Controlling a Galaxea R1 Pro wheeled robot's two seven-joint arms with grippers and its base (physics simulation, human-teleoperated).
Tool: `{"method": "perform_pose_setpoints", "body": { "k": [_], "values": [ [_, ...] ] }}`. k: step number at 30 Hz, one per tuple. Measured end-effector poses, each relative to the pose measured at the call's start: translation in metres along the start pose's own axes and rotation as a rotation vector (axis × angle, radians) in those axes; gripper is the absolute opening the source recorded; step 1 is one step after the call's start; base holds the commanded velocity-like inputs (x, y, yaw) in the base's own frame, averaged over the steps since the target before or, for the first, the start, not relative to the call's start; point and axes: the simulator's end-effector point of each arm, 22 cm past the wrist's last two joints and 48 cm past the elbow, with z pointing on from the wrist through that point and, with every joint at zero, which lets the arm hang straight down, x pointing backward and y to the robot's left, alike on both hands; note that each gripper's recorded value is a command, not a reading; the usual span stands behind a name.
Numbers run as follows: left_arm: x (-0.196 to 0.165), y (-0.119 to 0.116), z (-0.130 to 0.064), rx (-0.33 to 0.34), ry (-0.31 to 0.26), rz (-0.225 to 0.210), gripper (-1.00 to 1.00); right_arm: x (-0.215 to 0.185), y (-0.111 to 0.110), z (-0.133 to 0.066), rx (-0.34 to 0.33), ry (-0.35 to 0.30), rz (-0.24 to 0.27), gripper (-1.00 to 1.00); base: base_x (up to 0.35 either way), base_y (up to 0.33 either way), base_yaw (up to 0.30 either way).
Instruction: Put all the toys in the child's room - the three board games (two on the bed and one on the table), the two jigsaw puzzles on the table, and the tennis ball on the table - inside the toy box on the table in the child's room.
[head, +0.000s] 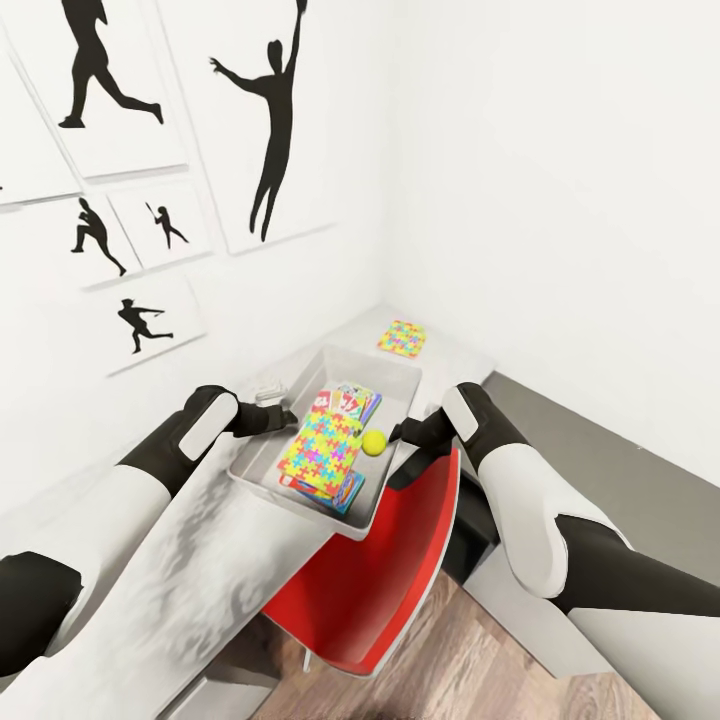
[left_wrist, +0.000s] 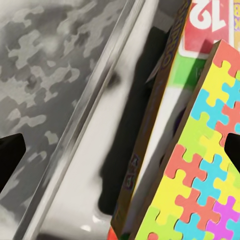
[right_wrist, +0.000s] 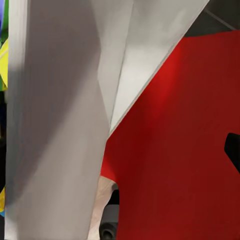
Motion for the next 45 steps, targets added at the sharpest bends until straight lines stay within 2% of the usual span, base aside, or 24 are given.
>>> {"method": "perform_pose_setpoints", "body": {
  "k": [27,28,32,34,36,45],
  "values": [
    [0.008,0.004,0.006,-0.004,0.014,-0.004,1.0,0.002,-0.001,0.004,0.0,0.007,0.002,1.0,0.0,0.0,0.0],
    [0.009,0.004,0.006,-0.004,0.015,-0.004,-1.0,0.002,-0.001,0.004,0.0,0.007,0.002,-1.0,0.0,0.0,0.0],
    [0.011,0.006,0.007,-0.01,0.019,-0.001,-1.0,0.002,0.0,0.004,-0.008,0.007,0.007,-1.0,0.0,0.0,0.0],
    [0.012,-0.001,0.007,0.017,0.02,-0.025,-1.0,0.002,-0.004,0.004,0.011,0.007,-0.007,-1.0,0.0,0.0,0.0],
    [0.012,0.001,0.008,0.007,0.02,-0.014,-1.0,0.002,-0.001,0.004,0.0,0.007,0.001,-1.0,0.0,0.0,0.0],
    [0.011,0.001,0.008,0.009,0.011,-0.019,-1.0,0.002,-0.001,0.004,-0.001,0.007,0.001,-1.0,0.0,0.0,0.0]
  ]
}}
